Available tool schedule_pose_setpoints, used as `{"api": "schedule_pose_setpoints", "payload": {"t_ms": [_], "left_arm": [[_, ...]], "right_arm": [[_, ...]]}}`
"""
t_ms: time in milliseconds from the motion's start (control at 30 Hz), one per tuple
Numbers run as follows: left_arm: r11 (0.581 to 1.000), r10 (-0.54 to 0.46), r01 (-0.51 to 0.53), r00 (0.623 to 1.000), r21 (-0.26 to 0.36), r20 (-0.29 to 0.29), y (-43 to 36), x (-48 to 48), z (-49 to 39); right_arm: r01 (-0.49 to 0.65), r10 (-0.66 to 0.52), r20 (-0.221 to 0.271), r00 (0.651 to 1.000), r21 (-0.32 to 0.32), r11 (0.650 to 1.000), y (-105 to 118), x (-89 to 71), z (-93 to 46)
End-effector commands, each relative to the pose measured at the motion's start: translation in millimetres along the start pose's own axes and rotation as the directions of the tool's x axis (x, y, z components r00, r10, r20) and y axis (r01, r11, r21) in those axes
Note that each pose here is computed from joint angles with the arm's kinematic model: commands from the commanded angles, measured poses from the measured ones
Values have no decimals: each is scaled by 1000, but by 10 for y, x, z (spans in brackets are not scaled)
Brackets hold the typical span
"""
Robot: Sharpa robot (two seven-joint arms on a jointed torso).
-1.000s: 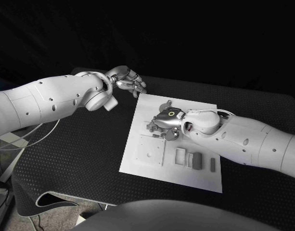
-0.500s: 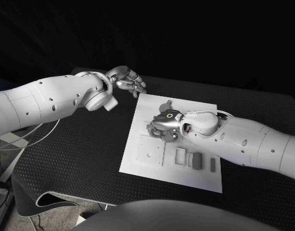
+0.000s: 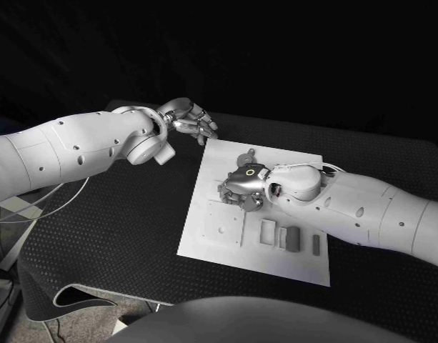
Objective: Assemble the parts on the task board
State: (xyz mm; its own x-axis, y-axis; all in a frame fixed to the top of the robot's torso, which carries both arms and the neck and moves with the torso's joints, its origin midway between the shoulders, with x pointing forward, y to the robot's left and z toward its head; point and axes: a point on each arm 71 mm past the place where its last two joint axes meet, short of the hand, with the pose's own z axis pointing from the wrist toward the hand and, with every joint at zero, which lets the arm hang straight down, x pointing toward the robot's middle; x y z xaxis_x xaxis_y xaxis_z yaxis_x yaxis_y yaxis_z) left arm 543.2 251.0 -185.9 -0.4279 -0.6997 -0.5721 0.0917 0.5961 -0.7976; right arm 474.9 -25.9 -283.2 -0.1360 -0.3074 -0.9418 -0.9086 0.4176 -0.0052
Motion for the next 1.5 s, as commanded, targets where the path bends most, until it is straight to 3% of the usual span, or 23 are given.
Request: {"api": "schedule_pose_setpoints", "payload": {"t_ms": [33,933,1500], "left_arm": [[1000,1,-1,1000,8,-13,-20,12,6],[1000,1,-1,1000,3,-11,-2,-5,-10],[1000,1,-1,1000,-1,-11,7,-17,-10]], "right_arm": [[29,-26,-63,998,38,999,-46,78,-14],[-15,19,-59,998,56,998,-73,94,-154],[-59,66,-72,995,95,994,-186,168,-362]]}}
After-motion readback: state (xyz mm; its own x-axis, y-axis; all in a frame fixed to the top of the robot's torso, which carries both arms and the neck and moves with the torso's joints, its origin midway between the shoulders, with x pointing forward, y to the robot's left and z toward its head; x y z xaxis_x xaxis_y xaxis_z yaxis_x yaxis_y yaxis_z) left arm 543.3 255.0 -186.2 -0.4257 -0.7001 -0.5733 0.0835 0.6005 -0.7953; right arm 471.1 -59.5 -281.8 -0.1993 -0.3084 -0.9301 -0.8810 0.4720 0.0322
